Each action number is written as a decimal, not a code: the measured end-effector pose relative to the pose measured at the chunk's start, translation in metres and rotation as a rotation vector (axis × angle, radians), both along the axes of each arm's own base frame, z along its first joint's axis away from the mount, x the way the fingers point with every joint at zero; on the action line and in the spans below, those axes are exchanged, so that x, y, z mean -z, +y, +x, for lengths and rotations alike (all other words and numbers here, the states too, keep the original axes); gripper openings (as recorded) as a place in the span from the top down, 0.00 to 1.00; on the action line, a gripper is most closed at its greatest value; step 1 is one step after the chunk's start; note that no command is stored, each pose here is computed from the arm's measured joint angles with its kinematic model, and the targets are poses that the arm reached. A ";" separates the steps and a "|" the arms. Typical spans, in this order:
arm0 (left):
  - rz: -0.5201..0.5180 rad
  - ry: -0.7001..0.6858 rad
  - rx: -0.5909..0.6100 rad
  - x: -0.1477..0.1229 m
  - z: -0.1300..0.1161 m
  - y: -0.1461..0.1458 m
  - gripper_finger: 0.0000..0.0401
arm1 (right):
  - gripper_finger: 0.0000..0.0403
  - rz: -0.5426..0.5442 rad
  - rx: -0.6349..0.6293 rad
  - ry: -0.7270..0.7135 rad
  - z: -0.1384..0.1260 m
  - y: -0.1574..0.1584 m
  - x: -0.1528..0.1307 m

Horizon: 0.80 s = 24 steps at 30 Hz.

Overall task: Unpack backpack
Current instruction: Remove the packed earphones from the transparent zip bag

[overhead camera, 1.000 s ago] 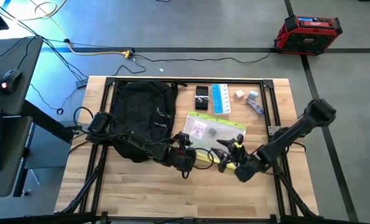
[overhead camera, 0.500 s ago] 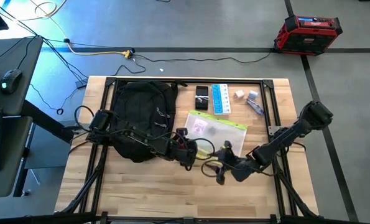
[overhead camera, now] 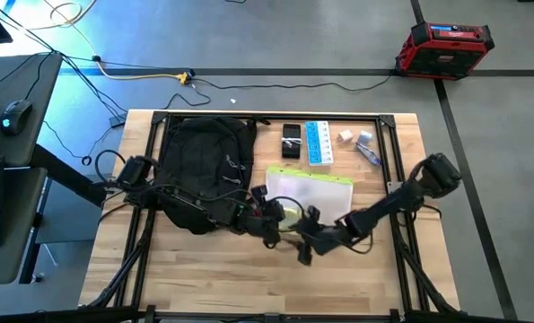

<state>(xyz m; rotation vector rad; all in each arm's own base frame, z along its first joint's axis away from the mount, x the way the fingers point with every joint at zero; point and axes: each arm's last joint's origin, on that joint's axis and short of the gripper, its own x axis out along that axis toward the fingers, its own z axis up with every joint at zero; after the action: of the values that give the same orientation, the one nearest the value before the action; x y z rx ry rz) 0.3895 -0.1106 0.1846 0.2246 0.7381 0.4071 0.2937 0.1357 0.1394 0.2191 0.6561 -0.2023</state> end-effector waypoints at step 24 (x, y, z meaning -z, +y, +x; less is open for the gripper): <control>-0.009 0.013 0.054 0.001 -0.006 -0.018 1.00 | 0.41 -0.132 0.085 0.178 0.008 -0.030 0.038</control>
<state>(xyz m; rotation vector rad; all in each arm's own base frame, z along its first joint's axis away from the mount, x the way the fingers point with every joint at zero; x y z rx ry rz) 0.3832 -0.1287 0.1836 0.2386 0.7453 0.3518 0.3013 0.1054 0.1015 0.1024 0.8077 -0.3491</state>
